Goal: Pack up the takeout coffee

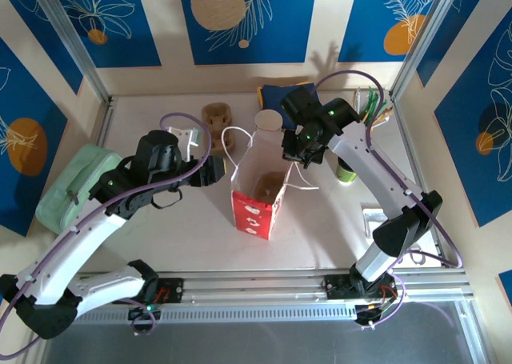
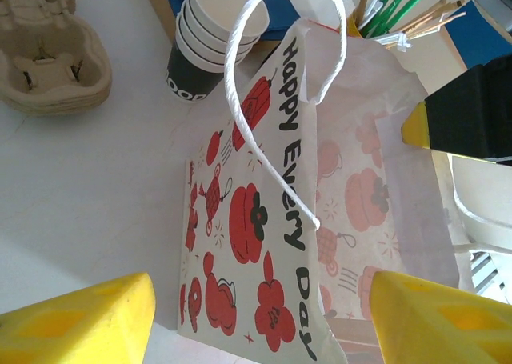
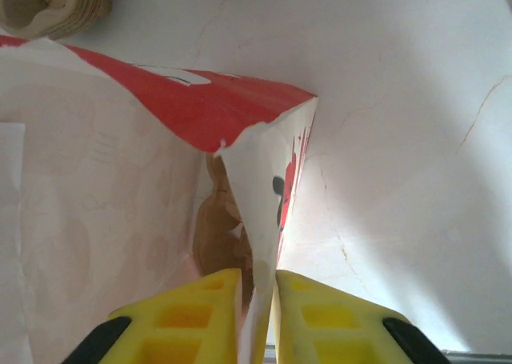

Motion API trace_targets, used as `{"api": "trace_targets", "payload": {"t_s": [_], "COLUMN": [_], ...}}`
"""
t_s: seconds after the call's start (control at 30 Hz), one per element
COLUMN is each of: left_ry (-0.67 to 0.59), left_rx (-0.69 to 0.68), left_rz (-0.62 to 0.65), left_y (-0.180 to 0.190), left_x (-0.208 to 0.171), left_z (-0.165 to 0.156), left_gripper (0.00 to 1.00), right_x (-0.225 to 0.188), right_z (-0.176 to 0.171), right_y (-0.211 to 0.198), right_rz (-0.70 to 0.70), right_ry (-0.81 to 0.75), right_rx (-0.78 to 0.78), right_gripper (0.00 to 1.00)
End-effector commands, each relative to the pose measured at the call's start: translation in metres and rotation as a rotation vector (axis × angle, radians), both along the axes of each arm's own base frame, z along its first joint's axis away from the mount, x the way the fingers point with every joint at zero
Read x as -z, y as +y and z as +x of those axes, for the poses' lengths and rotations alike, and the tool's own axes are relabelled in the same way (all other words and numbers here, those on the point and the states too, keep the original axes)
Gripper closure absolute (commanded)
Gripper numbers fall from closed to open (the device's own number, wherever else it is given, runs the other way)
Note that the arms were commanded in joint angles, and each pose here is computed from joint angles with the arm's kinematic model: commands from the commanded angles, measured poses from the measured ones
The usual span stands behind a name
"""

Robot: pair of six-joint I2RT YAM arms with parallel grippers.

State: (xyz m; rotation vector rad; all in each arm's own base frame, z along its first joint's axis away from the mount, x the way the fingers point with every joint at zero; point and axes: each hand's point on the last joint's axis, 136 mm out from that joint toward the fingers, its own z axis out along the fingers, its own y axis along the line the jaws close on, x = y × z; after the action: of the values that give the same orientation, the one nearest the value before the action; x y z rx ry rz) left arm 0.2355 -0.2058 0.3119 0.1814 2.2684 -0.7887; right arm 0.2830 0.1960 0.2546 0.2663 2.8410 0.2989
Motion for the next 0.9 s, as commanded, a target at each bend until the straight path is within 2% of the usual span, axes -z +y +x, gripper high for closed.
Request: {"api": "trace_targets", "payload": {"t_s": [0.0, 0.13, 0.37, 0.57, 0.87], "left_ry": [-0.031, -0.064, -0.172, -0.260, -0.290], "left_rx": [-0.024, -0.071, -0.303, -0.460, -0.510], "left_rz": [0.011, 0.020, 0.065, 0.048, 0.051], "left_y": [0.011, 0.023, 0.078, 0.119, 0.134], "left_x": [-0.007, -0.013, -0.023, -0.031, -0.035], "left_z": [-0.002, -0.003, -0.004, -0.015, -0.022], "left_gripper": [0.28, 0.28, 0.28, 0.27, 0.27], "right_x": [-0.004, -0.015, -0.041, -0.062, -0.073], "right_z": [-0.004, -0.008, -0.022, -0.036, -0.067], "right_y": [0.009, 0.021, 0.042, 0.054, 0.074], "right_rz": [0.023, 0.050, 0.108, 0.168, 0.258], "right_ry": [-0.020, -0.088, -0.233, -0.361, -0.484], "right_rx": [-0.044, -0.103, -0.237, -0.343, -0.527], "right_gripper": [0.87, 0.91, 1.00, 1.00, 1.00]}}
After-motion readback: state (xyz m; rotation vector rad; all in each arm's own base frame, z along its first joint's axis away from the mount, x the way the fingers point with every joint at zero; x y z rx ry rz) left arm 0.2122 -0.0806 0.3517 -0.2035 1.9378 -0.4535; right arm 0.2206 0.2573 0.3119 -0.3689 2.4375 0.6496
